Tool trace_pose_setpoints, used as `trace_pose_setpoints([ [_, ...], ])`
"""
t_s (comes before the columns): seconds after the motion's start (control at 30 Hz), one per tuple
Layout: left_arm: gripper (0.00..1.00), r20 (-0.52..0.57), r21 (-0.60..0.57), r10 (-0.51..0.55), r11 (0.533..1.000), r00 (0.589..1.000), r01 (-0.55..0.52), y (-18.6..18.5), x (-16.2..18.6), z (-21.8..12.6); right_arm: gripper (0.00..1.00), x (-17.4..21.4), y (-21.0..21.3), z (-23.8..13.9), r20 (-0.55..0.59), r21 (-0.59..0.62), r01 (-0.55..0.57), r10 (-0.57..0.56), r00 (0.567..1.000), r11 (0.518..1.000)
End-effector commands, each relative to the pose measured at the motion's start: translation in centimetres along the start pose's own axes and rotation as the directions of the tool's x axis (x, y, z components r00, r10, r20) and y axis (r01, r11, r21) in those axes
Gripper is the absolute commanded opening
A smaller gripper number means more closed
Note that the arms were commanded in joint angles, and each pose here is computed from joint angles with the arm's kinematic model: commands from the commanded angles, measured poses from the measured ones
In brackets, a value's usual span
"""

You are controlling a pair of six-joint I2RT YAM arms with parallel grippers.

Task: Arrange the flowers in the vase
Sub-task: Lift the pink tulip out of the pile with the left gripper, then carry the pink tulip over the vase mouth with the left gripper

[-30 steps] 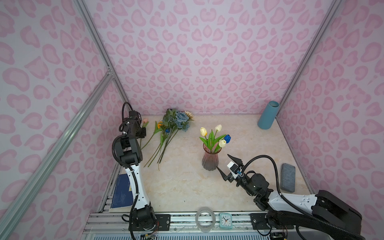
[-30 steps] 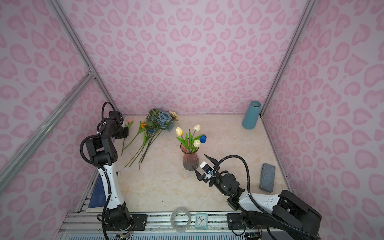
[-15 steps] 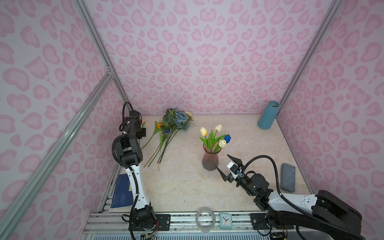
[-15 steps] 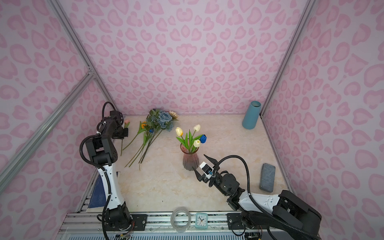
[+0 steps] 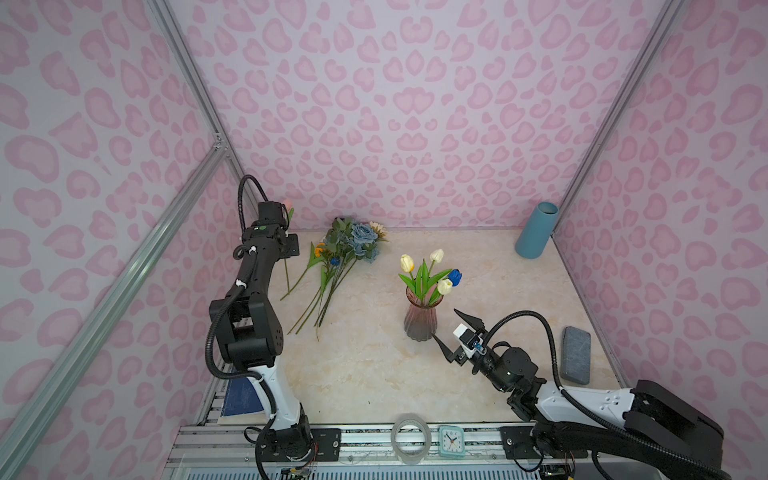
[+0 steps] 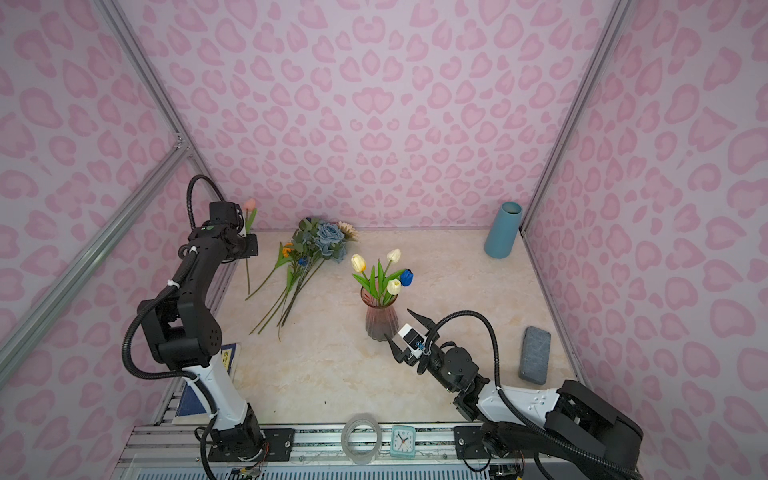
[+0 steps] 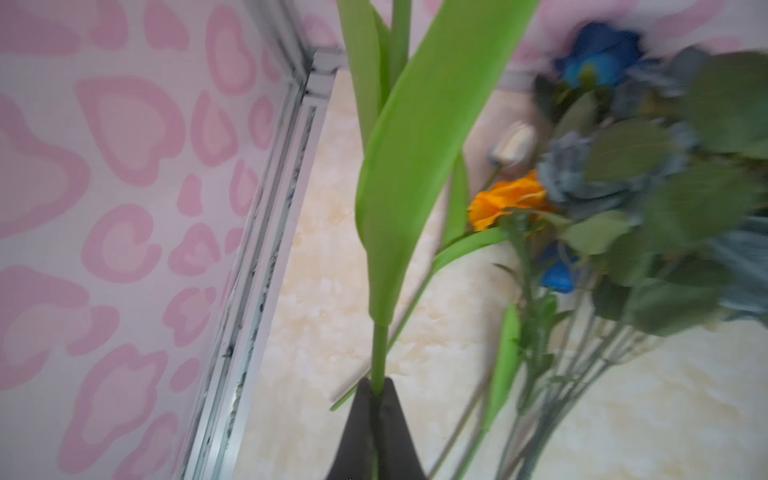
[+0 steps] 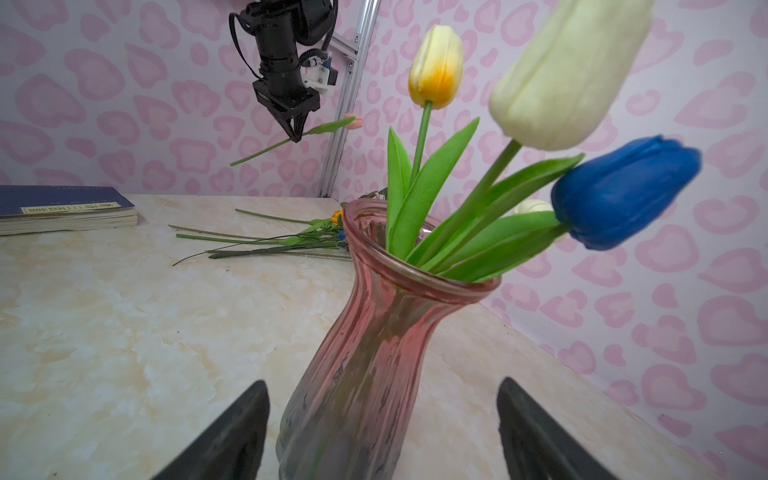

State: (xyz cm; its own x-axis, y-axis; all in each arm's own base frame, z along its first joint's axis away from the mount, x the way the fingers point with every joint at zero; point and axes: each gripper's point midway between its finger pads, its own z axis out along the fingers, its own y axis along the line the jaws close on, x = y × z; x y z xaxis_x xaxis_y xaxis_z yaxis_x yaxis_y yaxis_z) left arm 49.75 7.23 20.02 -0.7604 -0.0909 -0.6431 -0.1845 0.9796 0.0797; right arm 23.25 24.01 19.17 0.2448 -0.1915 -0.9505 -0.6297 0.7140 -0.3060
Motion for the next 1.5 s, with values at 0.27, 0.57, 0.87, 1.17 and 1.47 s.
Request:
trace_pose_setpoints([
  [0.27,0.03,0.451,0.333,-0.126,0.942,0.884,-0.036,-9.8,-0.9,-11.5,0.85,-0.3,-0.9,0.0,0.013,0.053,0.002,-0.003,1.0,0.999],
  [0.57,0.03,0.63,0.484,-0.085,0.82,0.772,-0.305,-16.7,2.6,-19.3,0.85,-0.2,-0.8,0.1,0.009,0.051,0.0,0.0,1.0,0.999],
  [0.87,0.03,0.787,0.556,-0.151,0.595,0.598,-0.581,-20.0,8.2,-28.6,0.85,-0.2,-0.6,0.4,0.008,0.05,-0.001,0.001,1.0,0.999],
  [1.17,0.03,0.8,0.599,-0.251,0.386,0.545,-0.701,-21.6,10.0,-34.1,0.85,0.1,-0.5,0.7,0.012,0.052,-0.005,0.004,1.0,0.999],
  [1.47,0.03,0.808,0.572,-0.337,0.256,0.482,-0.78,-24.9,9.0,-37.4,0.85,0.1,-0.6,0.6,0.038,0.076,-0.002,-0.001,0.999,0.997],
])
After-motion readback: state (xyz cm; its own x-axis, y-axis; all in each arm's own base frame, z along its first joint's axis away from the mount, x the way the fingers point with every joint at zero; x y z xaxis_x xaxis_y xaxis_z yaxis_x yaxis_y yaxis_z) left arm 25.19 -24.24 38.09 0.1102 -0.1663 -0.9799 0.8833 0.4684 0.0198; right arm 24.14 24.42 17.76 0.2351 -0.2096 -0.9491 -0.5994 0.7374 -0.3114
